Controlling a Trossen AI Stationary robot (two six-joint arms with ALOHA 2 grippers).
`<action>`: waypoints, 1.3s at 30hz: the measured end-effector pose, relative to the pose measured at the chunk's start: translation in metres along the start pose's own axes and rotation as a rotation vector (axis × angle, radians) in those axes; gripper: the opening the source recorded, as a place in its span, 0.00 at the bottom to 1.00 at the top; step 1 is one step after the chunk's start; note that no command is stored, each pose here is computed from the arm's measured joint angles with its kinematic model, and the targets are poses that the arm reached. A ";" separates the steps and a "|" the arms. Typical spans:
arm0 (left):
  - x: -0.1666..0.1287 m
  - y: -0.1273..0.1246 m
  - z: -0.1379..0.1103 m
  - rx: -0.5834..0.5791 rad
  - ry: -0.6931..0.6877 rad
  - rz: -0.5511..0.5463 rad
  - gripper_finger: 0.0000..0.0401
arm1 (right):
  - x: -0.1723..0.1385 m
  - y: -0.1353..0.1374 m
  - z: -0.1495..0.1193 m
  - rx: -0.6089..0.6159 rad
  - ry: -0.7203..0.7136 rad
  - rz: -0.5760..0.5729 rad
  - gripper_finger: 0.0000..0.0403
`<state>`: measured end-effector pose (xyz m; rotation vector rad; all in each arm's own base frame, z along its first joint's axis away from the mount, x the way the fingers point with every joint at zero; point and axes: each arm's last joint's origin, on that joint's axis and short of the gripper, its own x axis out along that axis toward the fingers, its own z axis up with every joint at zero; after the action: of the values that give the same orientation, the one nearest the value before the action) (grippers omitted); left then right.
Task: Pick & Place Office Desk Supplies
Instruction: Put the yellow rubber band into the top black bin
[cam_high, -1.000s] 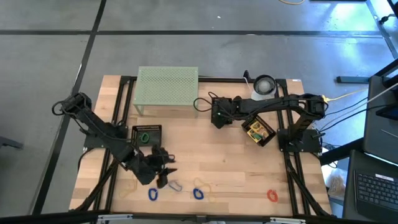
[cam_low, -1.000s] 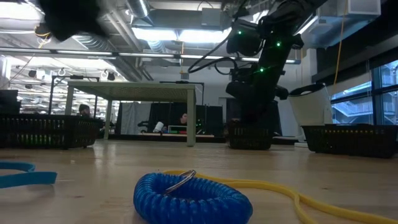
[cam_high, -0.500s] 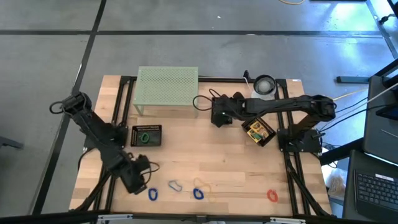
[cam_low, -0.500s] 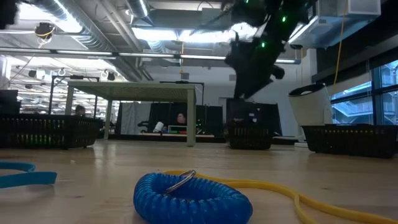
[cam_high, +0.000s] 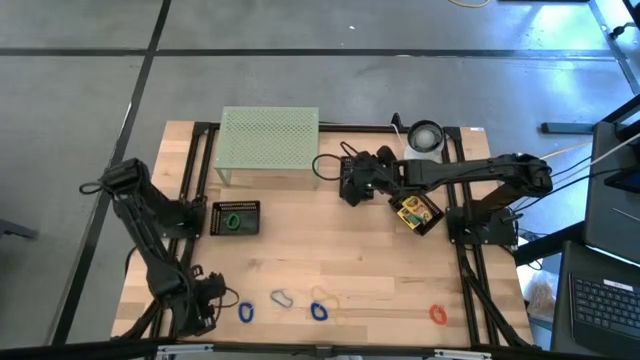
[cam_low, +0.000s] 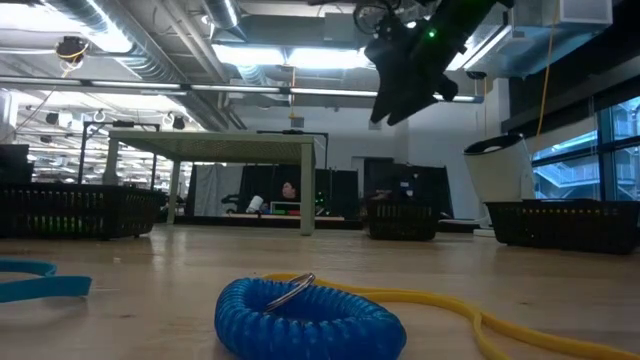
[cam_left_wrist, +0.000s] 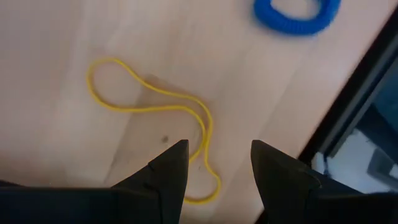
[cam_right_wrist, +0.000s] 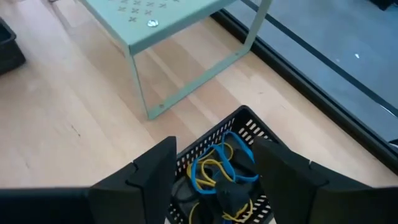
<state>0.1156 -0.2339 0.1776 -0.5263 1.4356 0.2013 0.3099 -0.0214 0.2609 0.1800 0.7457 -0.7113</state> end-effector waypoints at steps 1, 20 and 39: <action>0.004 -0.001 -0.002 0.008 0.005 0.007 0.42 | -0.001 0.001 0.000 -0.001 -0.001 0.003 0.53; 0.048 0.000 -0.010 0.243 0.039 0.177 0.33 | -0.006 0.010 -0.002 -0.005 -0.026 0.039 0.53; 0.037 -0.002 0.008 0.316 -0.113 0.132 0.01 | -0.005 0.011 -0.002 -0.005 -0.023 0.047 0.53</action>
<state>0.1287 -0.2384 0.1427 -0.1601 1.3597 0.1040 0.3130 -0.0097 0.2623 0.1845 0.7190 -0.6657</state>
